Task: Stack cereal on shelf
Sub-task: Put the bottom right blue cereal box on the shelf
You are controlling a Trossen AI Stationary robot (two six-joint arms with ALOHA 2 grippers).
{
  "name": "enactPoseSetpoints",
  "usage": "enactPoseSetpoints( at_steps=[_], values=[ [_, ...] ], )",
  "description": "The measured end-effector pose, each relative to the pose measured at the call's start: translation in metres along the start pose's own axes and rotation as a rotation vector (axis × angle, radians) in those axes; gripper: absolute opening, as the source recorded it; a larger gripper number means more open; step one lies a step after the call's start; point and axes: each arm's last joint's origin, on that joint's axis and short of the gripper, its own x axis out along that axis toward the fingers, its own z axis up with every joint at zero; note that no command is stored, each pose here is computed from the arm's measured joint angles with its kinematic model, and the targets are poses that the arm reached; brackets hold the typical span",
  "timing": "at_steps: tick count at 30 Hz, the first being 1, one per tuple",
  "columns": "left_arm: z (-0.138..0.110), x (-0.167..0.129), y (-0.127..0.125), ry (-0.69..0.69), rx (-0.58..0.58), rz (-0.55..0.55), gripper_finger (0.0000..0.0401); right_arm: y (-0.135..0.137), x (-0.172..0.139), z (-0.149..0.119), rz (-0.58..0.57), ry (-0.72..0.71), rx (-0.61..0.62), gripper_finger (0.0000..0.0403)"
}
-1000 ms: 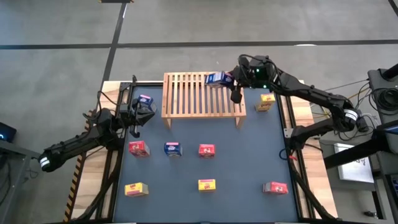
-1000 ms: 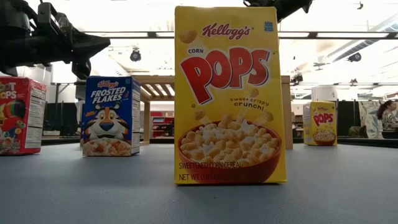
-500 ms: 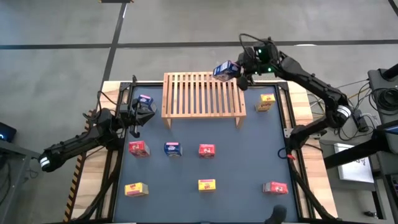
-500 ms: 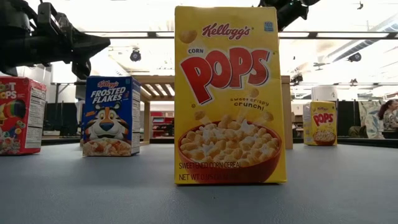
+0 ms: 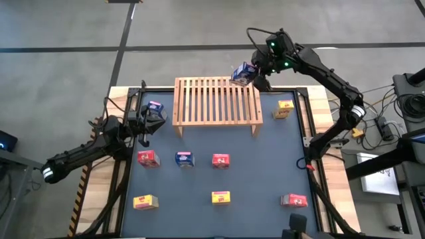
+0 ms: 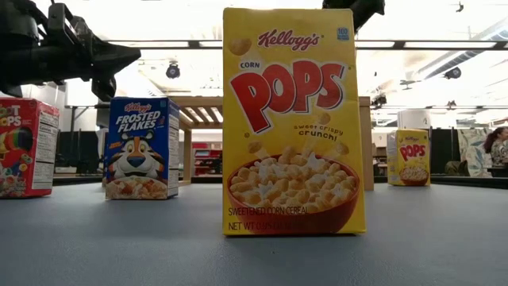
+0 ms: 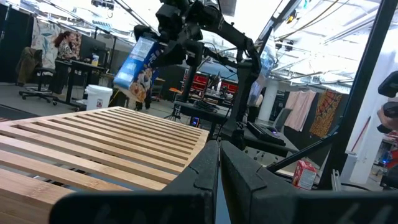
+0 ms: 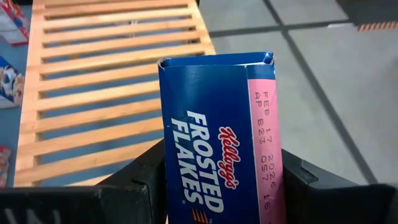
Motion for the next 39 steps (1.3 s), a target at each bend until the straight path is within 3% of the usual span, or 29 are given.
enactPoseSetpoints(
  at_steps=[11, 39],
  values=[
    [0.0, 0.0, 0.0, 0.0, 0.0, 0.0, 0.0, -0.01, 0.023, -0.006, -0.024, 0.123, -0.037, 0.018],
    [0.0, 0.0, 0.0, 0.0, 0.0, -0.001, 0.0, -0.01, 0.026, -0.007, -0.018, 0.126, -0.039, 0.018]
  ],
)
